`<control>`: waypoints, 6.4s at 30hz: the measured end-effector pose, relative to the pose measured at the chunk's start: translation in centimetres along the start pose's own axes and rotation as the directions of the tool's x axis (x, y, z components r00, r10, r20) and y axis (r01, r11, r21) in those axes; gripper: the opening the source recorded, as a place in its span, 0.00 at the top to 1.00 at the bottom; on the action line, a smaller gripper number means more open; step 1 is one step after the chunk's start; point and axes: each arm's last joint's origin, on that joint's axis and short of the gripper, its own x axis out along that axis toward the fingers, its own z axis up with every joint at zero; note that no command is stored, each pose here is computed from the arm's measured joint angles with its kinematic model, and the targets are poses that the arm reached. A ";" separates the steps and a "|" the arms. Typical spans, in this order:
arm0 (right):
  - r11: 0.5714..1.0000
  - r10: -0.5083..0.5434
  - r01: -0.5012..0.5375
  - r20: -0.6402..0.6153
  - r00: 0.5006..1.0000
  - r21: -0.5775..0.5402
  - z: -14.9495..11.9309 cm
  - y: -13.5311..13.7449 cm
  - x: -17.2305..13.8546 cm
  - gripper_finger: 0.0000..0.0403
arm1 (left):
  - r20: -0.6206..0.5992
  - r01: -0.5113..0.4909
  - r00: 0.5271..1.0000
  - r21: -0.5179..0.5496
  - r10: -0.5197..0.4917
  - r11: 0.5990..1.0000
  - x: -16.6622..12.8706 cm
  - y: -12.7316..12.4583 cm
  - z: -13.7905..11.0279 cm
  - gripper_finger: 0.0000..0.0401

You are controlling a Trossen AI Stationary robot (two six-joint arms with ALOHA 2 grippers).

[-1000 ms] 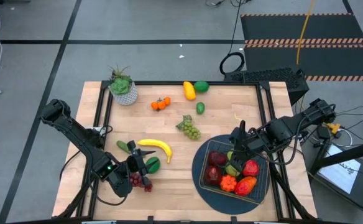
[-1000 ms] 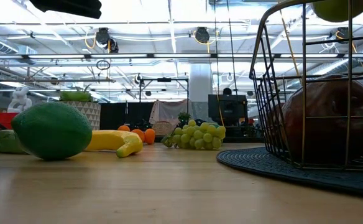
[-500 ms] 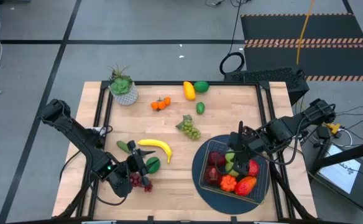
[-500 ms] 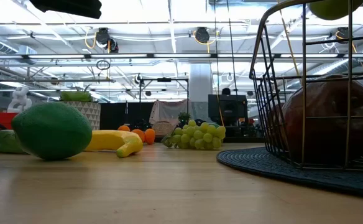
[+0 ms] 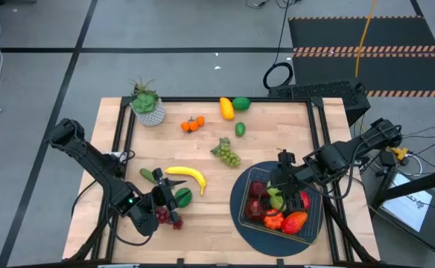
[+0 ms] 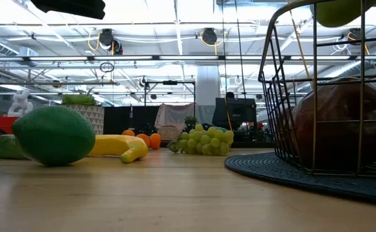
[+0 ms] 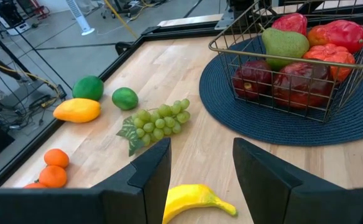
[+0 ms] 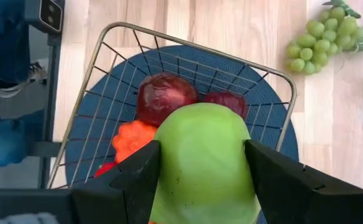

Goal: Build produce basket
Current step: Put the pear into the gold wire basket, then put the banana into the gold wire basket

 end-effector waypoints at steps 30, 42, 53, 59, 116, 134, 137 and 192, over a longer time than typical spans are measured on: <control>0.983 0.021 -0.028 0.038 0.999 0.182 -2.4 0.0 8.9 0.24 | -0.001 -0.001 1.000 -0.001 0.001 1.000 0.0 0.0 0.0 0.56; 0.907 0.132 -0.277 0.412 0.902 0.316 -0.4 2.2 6.0 0.29 | -0.007 0.005 1.000 -0.010 -0.005 1.000 0.1 0.0 0.0 0.56; 0.948 -0.032 -0.175 0.627 0.778 0.266 -0.6 5.9 5.5 0.36 | -0.062 0.015 0.998 -0.080 -0.020 0.997 1.4 0.7 0.3 0.56; 0.969 -0.111 -0.065 0.656 0.747 0.239 -0.7 7.1 6.3 0.37 | -0.096 0.042 0.994 -0.137 -0.055 0.990 1.8 0.5 0.1 0.56; 0.988 0.050 0.049 0.606 0.794 -0.146 -4.0 6.9 6.0 0.37 | -0.651 0.271 0.750 0.138 -0.119 0.953 10.2 10.2 -1.5 0.38; 0.988 0.056 0.046 0.612 0.789 -0.150 -3.9 7.0 5.9 0.37 | -0.719 0.327 0.682 0.132 -0.137 0.936 11.8 10.1 -2.8 0.39; 0.988 0.057 0.046 0.612 0.789 -0.150 -3.9 7.0 5.9 0.37 | -0.738 0.329 0.663 0.137 -0.125 0.934 12.3 9.8 -3.4 0.38; 0.977 -0.211 0.128 0.696 0.686 0.170 -3.6 5.7 6.5 0.37 | -0.544 0.076 0.829 0.344 0.132 0.936 13.8 7.3 5.0 0.67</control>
